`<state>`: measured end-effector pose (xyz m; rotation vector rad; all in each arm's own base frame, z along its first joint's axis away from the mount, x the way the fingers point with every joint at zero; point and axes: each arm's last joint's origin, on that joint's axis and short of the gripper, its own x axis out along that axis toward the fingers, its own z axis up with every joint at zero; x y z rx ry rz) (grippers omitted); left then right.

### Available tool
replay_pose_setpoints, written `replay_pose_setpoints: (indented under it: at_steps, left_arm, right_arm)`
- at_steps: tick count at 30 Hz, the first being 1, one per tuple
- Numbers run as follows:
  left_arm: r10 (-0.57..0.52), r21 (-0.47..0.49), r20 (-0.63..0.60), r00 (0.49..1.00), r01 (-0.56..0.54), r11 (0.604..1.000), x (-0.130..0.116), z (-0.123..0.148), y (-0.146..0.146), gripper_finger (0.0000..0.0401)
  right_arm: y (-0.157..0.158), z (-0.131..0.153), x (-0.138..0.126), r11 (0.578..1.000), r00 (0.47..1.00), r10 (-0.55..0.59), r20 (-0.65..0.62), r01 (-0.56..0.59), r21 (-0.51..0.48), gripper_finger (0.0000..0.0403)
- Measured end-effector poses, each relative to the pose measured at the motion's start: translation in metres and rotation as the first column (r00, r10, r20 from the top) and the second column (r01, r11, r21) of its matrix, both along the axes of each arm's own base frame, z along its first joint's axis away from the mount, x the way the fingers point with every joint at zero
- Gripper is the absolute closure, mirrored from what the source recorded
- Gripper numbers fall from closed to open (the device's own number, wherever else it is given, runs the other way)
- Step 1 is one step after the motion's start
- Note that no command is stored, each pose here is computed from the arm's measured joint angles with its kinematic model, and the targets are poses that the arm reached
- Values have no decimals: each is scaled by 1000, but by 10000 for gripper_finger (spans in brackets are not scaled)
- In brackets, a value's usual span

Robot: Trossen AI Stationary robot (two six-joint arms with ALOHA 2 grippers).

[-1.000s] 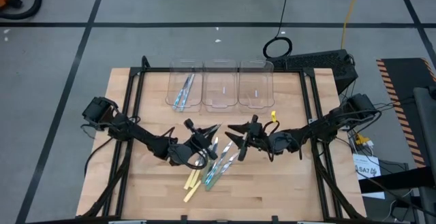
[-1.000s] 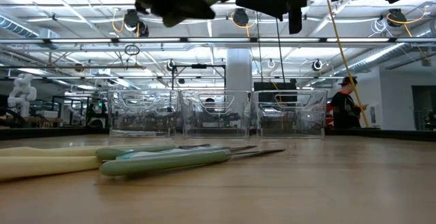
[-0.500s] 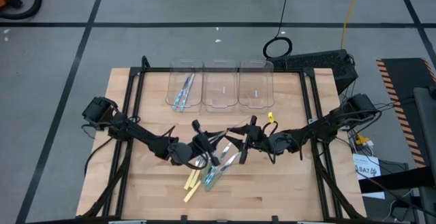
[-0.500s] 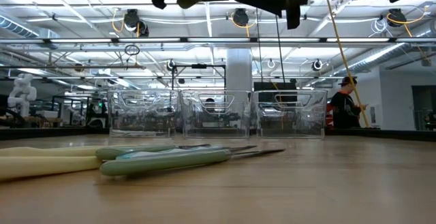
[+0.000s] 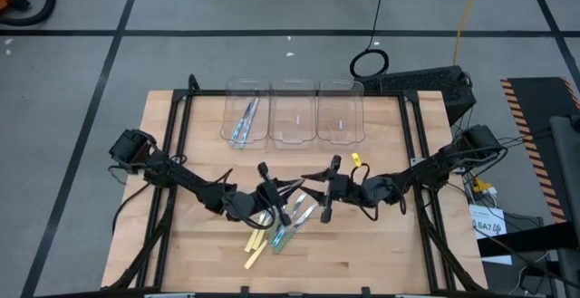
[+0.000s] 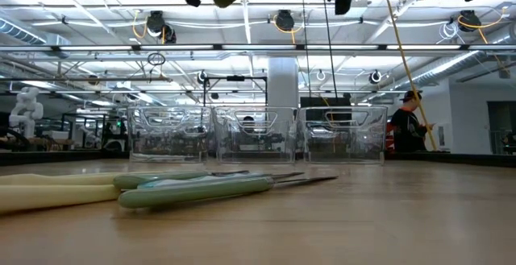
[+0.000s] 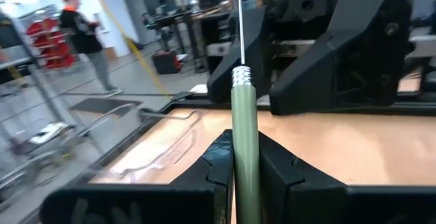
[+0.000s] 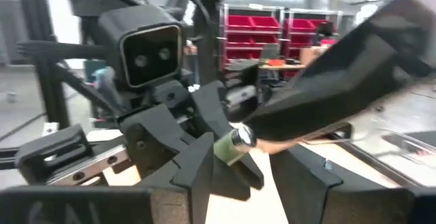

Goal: Sort silverware by color (type)
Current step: Put the green knife into the right transparent bin

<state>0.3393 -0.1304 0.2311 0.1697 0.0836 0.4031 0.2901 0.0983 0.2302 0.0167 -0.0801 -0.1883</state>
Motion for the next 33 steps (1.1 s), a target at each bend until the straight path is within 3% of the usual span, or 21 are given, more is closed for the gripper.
replay_pose_setpoints:
  at_steps: [8,17,21,24,30,33]
  left_arm:
    - [-52,-16,13,999,52,999,1,1,-2,361]
    - [-60,2,2,998,60,998,1,0,-2,361]
    - [-62,7,-17,998,62,998,1,-1,-2,357]
    - [-83,8,-43,996,83,997,1,-4,-2,330]
    - [-96,-34,-47,994,94,995,3,1,-7,232]
    - [-94,-33,-107,990,91,995,7,5,-9,192]
  right_arm:
    - [1,3,0,998,997,67,28,-67,-4,273]
    - [0,3,1,996,995,90,31,-90,1,375]
    - [-2,2,2,996,996,88,28,-88,17,375]
    - [-2,1,2,996,996,83,21,-84,15,375]
    - [1,6,-1,996,995,92,34,-93,17,375]
    - [1,12,-5,996,995,93,29,-94,13,375]
